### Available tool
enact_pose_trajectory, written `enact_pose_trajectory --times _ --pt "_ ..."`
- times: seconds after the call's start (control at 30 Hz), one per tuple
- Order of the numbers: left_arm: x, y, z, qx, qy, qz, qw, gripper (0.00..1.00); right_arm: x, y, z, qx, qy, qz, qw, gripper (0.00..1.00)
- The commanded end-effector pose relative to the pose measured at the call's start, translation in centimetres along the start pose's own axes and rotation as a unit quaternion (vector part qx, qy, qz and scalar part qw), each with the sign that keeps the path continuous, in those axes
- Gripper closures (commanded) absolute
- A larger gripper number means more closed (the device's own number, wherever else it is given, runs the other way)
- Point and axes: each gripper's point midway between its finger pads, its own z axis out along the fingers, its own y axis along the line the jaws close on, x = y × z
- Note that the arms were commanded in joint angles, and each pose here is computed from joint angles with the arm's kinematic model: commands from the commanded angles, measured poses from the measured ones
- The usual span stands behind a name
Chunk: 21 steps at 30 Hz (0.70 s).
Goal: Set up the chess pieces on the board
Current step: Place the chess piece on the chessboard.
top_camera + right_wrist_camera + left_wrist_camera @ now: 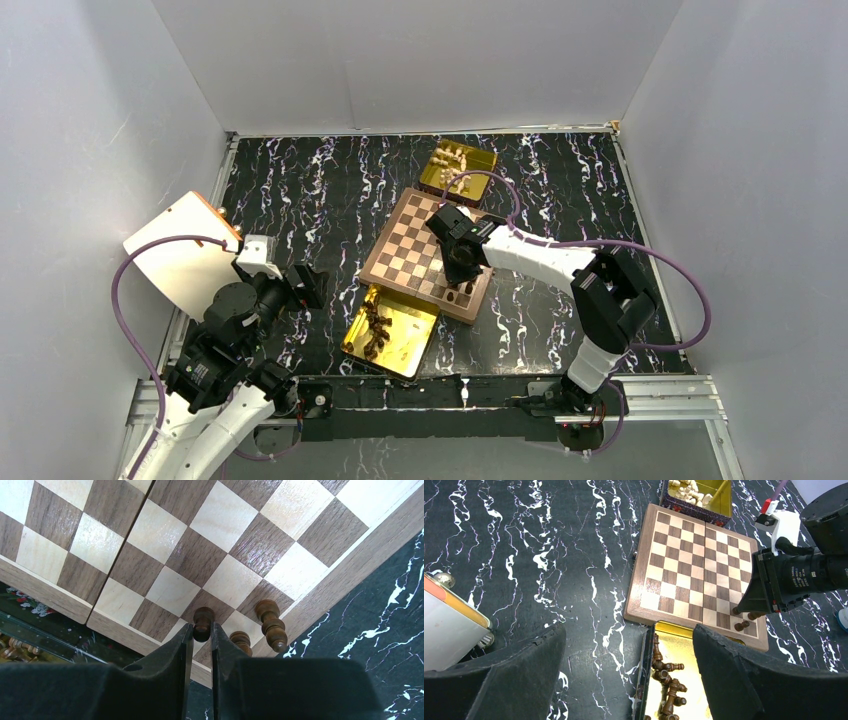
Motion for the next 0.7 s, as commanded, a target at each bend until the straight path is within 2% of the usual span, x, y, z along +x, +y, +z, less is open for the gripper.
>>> enact_pose_trajectory --times 0.0,0.67 --pt "-0.18 0.17 0.11 -0.005 -0.004 0.001 1.0 0.06 0.03 0.02 0.08 -0.001 0.0 0.004 1.0 0.73" --pt "-0.25 0.12 0.06 -0.003 -0.005 0.001 1.0 0.06 -0.5 -0.08 -0.82 0.003 -0.004 0.006 1.0 0.69"
